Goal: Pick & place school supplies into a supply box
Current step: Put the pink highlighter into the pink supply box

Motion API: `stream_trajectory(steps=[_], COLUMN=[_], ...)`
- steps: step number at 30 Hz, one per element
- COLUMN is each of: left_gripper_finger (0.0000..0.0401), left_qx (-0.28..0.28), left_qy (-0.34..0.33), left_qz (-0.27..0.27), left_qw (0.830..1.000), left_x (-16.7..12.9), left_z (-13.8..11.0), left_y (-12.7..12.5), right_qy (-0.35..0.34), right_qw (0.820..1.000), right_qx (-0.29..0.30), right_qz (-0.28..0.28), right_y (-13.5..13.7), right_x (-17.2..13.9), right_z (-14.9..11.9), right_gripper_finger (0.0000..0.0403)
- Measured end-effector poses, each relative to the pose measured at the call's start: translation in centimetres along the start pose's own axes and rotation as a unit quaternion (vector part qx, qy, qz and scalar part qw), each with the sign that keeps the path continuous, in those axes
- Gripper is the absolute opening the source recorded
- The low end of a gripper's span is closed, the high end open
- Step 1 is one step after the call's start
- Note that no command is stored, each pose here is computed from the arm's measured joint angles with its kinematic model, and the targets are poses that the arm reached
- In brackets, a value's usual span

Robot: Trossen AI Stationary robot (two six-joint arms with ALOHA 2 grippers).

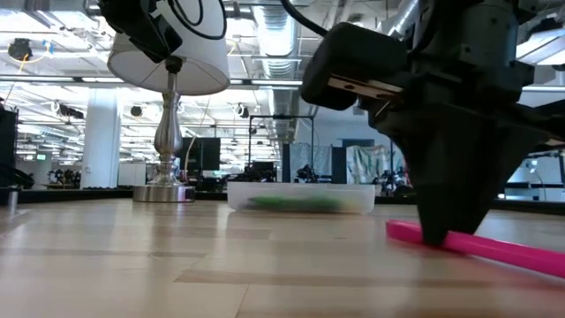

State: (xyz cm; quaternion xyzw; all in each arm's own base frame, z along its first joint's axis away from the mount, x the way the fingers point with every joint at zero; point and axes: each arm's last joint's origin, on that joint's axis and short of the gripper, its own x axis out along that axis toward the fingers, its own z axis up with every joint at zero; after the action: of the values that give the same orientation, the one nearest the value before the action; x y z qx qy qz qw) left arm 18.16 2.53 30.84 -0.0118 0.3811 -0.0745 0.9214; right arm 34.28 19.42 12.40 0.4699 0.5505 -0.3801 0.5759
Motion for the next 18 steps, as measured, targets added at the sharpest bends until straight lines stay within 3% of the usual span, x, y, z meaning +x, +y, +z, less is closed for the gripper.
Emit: stream_trajectory(steps=[6,10,18], left_gripper_finger=[0.0061,0.0061,0.0061], left_qx=[0.001,-0.004,-0.052], left_qy=[-0.001,0.0,-0.029], left_qz=[0.006,0.015,0.043], left_qw=[1.0,1.0,0.997], left_x=[0.0,0.0,0.0], left_z=[0.0,0.0,0.6], left_y=[0.0,0.1,0.3], right_qy=[0.009,0.009,-0.011], right_qw=[0.999,0.993,0.961], right_qx=[-0.043,-0.105,-0.251], right_qz=[-0.031,-0.059,-0.113], right_y=[-0.4,-0.7,-1.0], right_x=[-0.1,-0.2,-0.8], right_z=[1.0,1.9,3.8], right_gripper_finger=[0.0032,0.0036,0.0028])
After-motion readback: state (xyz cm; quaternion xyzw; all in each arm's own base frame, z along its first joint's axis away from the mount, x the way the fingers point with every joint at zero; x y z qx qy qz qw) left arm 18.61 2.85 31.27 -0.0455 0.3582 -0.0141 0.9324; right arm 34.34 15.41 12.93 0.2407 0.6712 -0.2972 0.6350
